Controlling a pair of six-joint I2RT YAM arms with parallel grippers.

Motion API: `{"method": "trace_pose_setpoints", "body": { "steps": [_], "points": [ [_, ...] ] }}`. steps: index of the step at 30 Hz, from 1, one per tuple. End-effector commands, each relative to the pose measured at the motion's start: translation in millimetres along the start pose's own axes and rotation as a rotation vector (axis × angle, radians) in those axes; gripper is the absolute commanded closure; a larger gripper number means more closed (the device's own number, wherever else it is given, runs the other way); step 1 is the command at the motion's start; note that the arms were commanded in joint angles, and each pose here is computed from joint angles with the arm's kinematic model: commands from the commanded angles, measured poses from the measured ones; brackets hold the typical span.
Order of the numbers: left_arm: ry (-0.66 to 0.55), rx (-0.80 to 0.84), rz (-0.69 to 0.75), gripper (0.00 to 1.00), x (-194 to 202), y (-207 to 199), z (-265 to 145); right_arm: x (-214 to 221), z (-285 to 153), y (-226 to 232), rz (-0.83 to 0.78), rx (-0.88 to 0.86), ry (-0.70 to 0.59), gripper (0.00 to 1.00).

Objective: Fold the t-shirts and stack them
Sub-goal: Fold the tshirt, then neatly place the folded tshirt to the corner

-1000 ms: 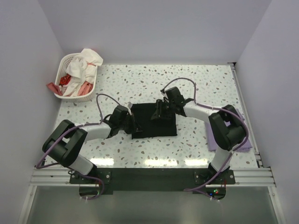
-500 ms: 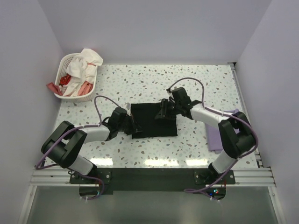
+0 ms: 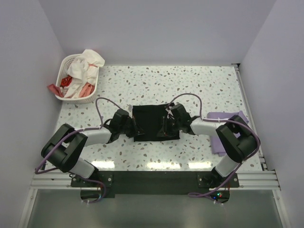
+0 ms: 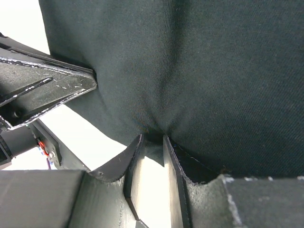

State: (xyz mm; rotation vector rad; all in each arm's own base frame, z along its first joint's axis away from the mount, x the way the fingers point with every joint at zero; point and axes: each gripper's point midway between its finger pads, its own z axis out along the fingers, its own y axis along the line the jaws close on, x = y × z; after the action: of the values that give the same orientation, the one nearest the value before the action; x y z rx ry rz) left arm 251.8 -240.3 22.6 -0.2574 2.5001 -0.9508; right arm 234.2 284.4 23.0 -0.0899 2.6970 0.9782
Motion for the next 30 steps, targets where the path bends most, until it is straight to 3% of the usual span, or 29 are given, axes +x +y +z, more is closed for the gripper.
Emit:
{"method": "trace_pose_setpoints", "body": {
  "steps": [1, 6, 12, 17, 20, 21, 24, 30],
  "points": [
    [0.012, -0.043, 0.008, 1.00, 4, 8, -5, 25, 6, -46, 0.024, 0.152, 0.024, 0.72],
    [-0.038, -0.023, 0.080, 1.00, -24, -19, -13, 6, -15, -16, -0.004, 0.085, -0.032, 0.71],
    [-0.061, 0.035, 0.177, 0.89, -51, -65, -28, -28, -55, 17, -0.032, 0.057, -0.156, 0.62],
    [-0.002, 0.099, 0.218, 0.88, -28, -96, -18, -63, -87, 5, -0.014, 0.107, -0.266, 0.55],
    [0.035, 0.108, 0.227, 0.88, -12, -99, -2, -89, -107, -29, 0.040, 0.173, -0.316, 0.53],
    [0.042, 0.123, 0.229, 0.89, -8, -101, 3, -95, -111, -35, 0.019, 0.195, -0.330, 0.48],
    [0.098, 0.108, 0.240, 0.90, 11, -94, 21, -106, -112, -55, -0.006, 0.260, -0.333, 0.40],
    [0.189, 0.037, 0.234, 0.92, 41, -58, 45, -115, -85, -71, -0.036, 0.277, -0.286, 0.34]
  ]
}}
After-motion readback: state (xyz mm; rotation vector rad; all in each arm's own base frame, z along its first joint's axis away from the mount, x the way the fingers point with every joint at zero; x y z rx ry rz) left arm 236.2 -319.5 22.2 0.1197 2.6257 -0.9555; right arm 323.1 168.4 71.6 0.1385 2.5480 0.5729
